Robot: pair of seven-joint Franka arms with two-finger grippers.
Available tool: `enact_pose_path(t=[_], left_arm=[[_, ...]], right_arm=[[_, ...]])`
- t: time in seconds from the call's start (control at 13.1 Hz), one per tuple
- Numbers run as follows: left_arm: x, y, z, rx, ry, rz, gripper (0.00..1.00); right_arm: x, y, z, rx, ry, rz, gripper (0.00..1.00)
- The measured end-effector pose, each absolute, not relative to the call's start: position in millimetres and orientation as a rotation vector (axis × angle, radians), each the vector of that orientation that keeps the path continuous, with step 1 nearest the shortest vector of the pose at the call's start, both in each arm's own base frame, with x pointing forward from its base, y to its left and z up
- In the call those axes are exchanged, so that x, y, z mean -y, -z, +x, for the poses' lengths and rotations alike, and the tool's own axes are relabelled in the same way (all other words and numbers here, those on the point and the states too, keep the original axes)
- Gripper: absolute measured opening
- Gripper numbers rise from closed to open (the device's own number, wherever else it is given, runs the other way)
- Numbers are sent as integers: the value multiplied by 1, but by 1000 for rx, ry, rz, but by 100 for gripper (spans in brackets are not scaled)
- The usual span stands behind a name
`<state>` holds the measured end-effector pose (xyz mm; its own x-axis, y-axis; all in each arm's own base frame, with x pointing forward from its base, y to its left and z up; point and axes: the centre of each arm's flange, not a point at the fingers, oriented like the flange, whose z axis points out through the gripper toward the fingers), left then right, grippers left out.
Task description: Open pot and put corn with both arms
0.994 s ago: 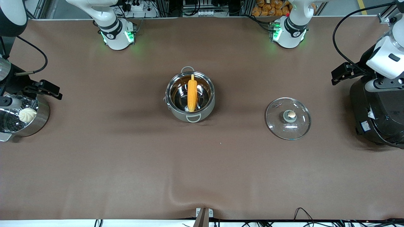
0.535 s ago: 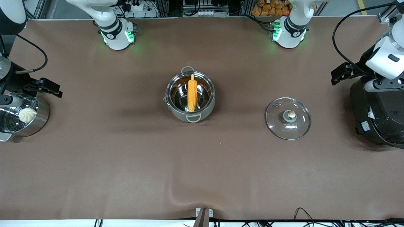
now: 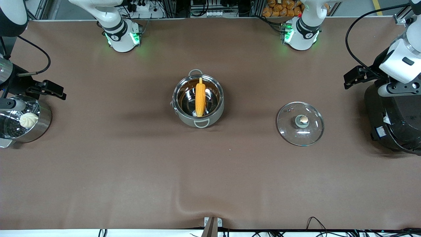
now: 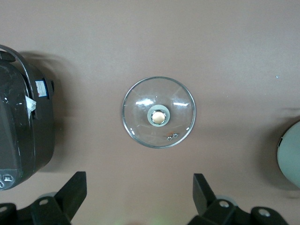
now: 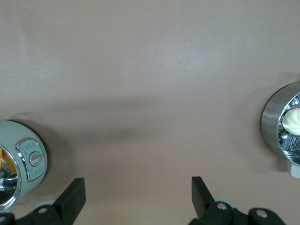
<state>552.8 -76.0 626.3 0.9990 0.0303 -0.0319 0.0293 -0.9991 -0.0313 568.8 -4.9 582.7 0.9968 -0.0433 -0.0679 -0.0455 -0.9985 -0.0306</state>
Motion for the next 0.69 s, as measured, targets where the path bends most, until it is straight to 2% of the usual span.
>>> enact_pose_path(t=[0.69], left_arm=[[80,-629,553,18,-28,-3113,100]], right_arm=[[5,-582,567,-69,-123,-3106,100]])
